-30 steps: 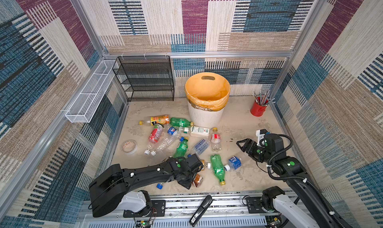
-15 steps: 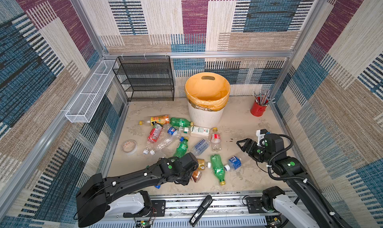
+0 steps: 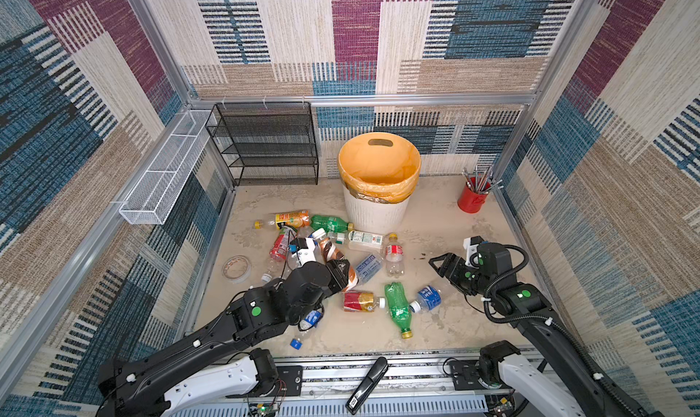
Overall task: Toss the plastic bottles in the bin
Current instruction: 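Carry the coffee bottle with the left gripper over the bin and release it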
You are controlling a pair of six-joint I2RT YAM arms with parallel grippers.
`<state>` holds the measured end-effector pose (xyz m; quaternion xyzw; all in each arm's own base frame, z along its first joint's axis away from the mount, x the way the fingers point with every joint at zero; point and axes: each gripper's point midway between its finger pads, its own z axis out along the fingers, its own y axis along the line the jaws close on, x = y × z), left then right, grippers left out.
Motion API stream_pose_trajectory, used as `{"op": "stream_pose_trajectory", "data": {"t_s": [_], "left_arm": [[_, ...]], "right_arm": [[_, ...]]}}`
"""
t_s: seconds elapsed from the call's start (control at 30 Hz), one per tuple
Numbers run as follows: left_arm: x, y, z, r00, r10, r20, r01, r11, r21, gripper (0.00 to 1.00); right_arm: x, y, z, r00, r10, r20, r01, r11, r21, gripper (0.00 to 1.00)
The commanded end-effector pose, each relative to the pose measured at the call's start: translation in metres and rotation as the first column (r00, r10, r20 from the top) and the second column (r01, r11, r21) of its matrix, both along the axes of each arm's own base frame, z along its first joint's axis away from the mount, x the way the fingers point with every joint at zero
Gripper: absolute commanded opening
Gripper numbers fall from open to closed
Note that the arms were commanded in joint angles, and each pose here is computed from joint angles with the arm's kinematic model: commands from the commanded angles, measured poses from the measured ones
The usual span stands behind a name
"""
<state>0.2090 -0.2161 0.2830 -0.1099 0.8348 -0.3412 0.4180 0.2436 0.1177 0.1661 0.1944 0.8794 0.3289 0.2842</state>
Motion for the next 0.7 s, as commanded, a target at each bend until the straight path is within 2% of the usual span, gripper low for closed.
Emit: {"op": "stream_pose_trajectory", "data": {"t_s": [0.0,0.07,0.1,0.17,0.3,0.33,0.4,0.47,0.5,0.6,0.67], "left_arm": [[0.019,-0.009,0.074,0.879,-0.134,0.457,0.036,0.976,0.216,0.57],[0.03,-0.015,0.104,0.805,-0.162,0.57,0.014,0.967,0.255,0.59],[0.042,-0.019,0.116,0.79,-0.172,0.589,0.019,0.966,0.257,0.6],[0.073,-0.03,0.142,0.761,-0.189,0.62,0.045,0.97,0.241,0.59],[0.148,-0.055,0.222,0.662,-0.197,0.724,0.048,0.974,0.221,0.59],[0.168,-0.064,0.241,0.65,-0.204,0.732,0.055,0.973,0.222,0.6],[0.204,-0.084,0.274,0.639,-0.225,0.735,0.084,0.971,0.224,0.72],[0.215,-0.094,0.302,0.629,-0.24,0.74,0.092,0.968,0.236,0.84],[0.215,-0.095,0.313,0.622,-0.239,0.746,0.092,0.968,0.234,1.0],[0.199,-0.083,0.336,0.593,-0.205,0.779,0.064,0.976,0.209,1.0],[0.181,-0.068,0.35,0.527,-0.147,0.837,0.02,0.987,0.161,1.0]], "right_arm": [[0.009,0.004,0.014,0.998,0.024,0.063,-0.024,1.0,0.001,0.78],[0.01,0.004,0.018,0.997,0.022,0.071,-0.022,1.0,-0.001,0.78],[0.01,0.004,0.019,0.997,0.022,0.073,-0.022,1.0,0.0,0.78],[0.012,0.004,0.022,0.997,0.02,0.078,-0.02,1.0,0.002,0.78],[0.014,0.004,0.029,0.996,0.018,0.085,-0.018,1.0,-0.003,0.78],[0.014,0.003,0.03,0.996,0.016,0.086,-0.016,1.0,-0.003,0.78],[0.015,0.003,0.034,0.996,0.015,0.089,-0.014,1.0,-0.006,0.78],[0.014,0.002,0.038,0.996,0.014,0.091,-0.013,1.0,-0.014,0.78],[0.014,0.0,0.04,0.996,0.01,0.093,-0.008,1.0,-0.022,0.78],[0.01,-0.004,0.041,0.995,-0.008,0.098,0.011,1.0,-0.021,0.78],[0.007,-0.004,0.039,0.995,-0.016,0.099,0.017,1.0,-0.015,0.78]]}}
